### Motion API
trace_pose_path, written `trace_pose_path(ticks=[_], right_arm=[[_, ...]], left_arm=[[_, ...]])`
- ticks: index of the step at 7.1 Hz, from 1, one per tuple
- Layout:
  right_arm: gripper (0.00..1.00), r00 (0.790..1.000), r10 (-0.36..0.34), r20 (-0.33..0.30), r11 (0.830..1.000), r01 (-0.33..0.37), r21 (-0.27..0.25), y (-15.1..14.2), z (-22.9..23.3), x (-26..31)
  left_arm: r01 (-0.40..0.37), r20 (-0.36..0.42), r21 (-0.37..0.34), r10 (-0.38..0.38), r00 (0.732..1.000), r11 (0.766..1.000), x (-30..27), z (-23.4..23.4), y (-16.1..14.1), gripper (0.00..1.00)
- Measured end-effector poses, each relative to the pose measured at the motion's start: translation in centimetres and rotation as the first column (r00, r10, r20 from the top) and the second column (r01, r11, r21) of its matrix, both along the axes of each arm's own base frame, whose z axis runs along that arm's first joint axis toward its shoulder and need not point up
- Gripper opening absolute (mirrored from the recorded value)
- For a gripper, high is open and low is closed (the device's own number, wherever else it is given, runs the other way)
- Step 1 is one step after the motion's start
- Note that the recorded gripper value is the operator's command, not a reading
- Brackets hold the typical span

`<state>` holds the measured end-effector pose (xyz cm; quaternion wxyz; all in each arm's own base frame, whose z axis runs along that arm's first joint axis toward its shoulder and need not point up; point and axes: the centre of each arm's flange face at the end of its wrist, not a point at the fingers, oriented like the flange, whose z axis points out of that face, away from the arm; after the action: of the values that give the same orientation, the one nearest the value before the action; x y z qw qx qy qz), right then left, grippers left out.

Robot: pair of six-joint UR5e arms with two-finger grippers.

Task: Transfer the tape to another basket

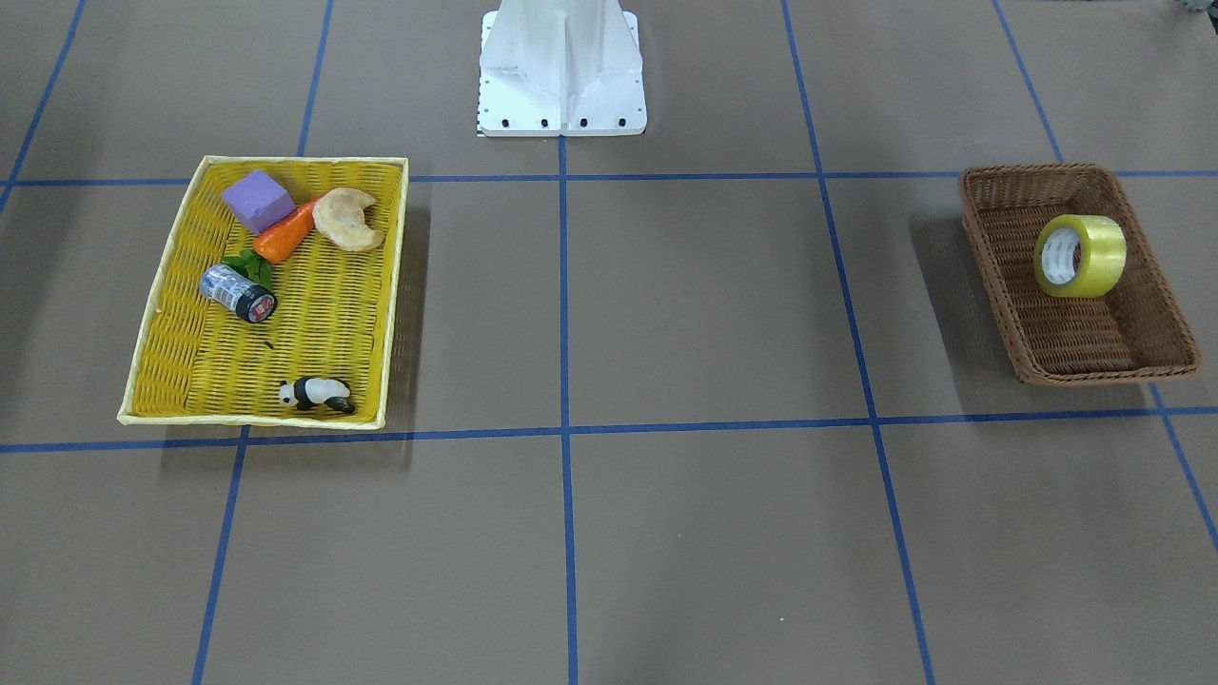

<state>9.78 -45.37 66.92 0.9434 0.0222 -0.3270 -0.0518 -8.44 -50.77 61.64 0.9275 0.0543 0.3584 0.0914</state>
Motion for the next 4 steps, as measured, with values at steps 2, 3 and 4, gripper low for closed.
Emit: trace_pose_path(ticks=[2, 3, 4], right_arm=[[1.00, 1.000, 0.000, 0.003, 1.000, 0.000, -0.007, 0.07, 0.35, -0.05], [1.00, 1.000, 0.000, 0.004, 1.000, 0.000, -0.009, 0.10, 0.43, -0.06], [1.00, 1.000, -0.001, 0.005, 1.000, 0.001, -0.010, 0.12, 0.45, -0.07]], left_arm=[[-0.001, 0.001, 0.000, 0.001, 1.000, 1.000, -0.01, 0.03, 0.00, 0.99], [-0.001, 0.001, 0.000, 0.001, 1.000, 1.000, -0.01, 0.06, 0.03, 0.99], [-0.001, 0.001, 0.000, 0.001, 1.000, 1.000, -0.01, 0.08, 0.05, 0.99]])
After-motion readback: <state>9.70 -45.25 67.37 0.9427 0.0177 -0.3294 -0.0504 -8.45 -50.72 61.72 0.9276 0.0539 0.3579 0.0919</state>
